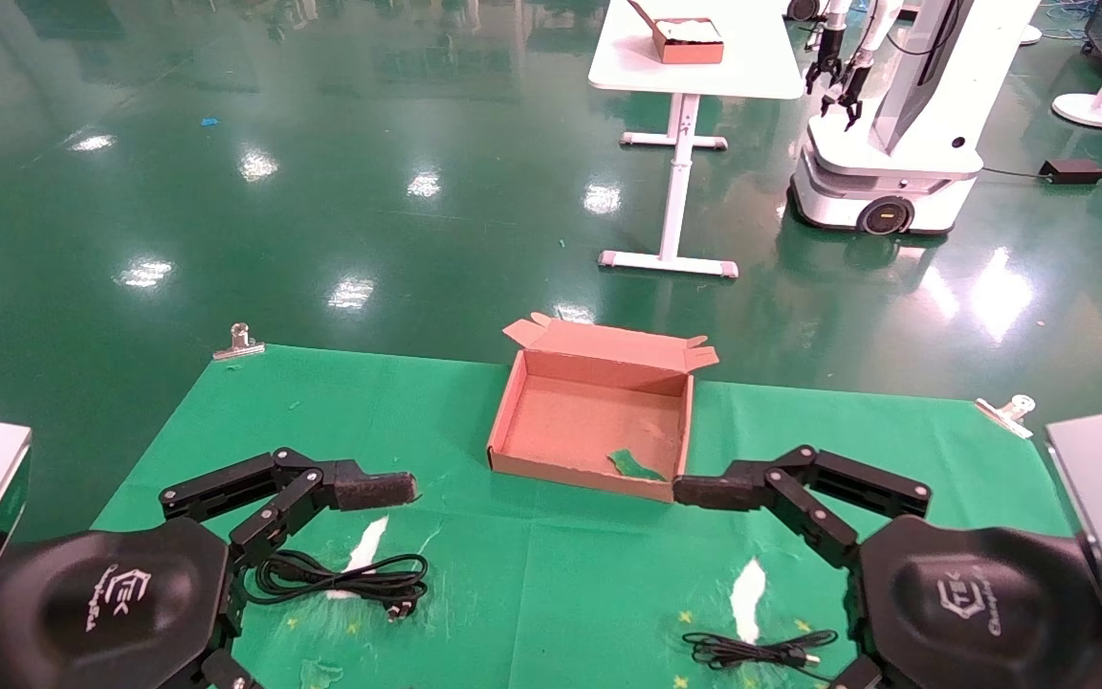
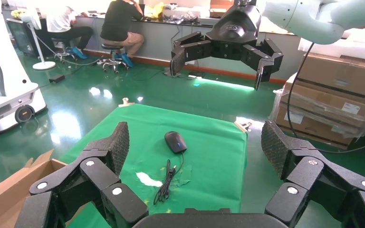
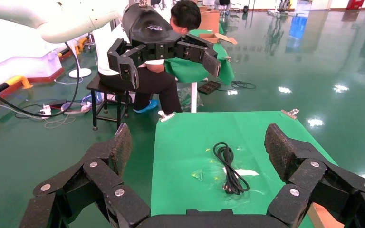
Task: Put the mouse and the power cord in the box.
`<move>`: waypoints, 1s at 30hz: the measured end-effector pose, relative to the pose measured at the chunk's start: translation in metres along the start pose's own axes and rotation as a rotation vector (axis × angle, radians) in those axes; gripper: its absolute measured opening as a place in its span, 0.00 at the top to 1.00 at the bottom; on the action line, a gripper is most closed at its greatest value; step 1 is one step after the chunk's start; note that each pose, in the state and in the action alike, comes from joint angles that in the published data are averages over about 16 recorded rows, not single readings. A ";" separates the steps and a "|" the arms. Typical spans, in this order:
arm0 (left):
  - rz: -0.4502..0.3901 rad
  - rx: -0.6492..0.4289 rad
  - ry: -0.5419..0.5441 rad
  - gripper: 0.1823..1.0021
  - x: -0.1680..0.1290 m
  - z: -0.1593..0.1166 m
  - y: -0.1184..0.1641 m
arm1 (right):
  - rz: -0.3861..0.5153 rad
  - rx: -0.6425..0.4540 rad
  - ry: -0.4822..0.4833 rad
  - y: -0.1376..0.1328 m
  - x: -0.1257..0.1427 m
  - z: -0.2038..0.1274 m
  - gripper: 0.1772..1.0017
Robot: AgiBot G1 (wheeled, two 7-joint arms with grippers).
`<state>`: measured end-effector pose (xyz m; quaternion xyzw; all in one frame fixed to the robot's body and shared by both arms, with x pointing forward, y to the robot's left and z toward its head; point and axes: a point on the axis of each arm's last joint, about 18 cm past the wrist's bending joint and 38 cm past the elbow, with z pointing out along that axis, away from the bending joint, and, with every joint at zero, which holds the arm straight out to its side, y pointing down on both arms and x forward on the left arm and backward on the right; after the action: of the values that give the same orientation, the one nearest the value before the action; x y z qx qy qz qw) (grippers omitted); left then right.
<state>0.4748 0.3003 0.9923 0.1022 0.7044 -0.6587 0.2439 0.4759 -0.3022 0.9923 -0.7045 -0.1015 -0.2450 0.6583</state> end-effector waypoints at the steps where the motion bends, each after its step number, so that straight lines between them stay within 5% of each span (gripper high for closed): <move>1: 0.000 0.000 0.000 0.00 0.000 0.000 0.000 | 0.000 0.000 0.000 0.000 0.000 0.000 0.00; 13: 0.038 -0.096 0.021 0.00 -0.004 0.005 0.015 | -0.017 -0.069 0.004 0.011 0.003 -0.009 0.00; 30: 0.226 -0.610 0.090 0.00 -0.087 0.035 0.102 | -0.160 -0.534 0.101 0.110 0.068 -0.053 0.00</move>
<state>0.6042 0.2925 0.9441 0.1310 0.8635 -0.3809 0.3034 0.5748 -0.3782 0.9292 -0.8297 -0.0557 -0.3489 0.4322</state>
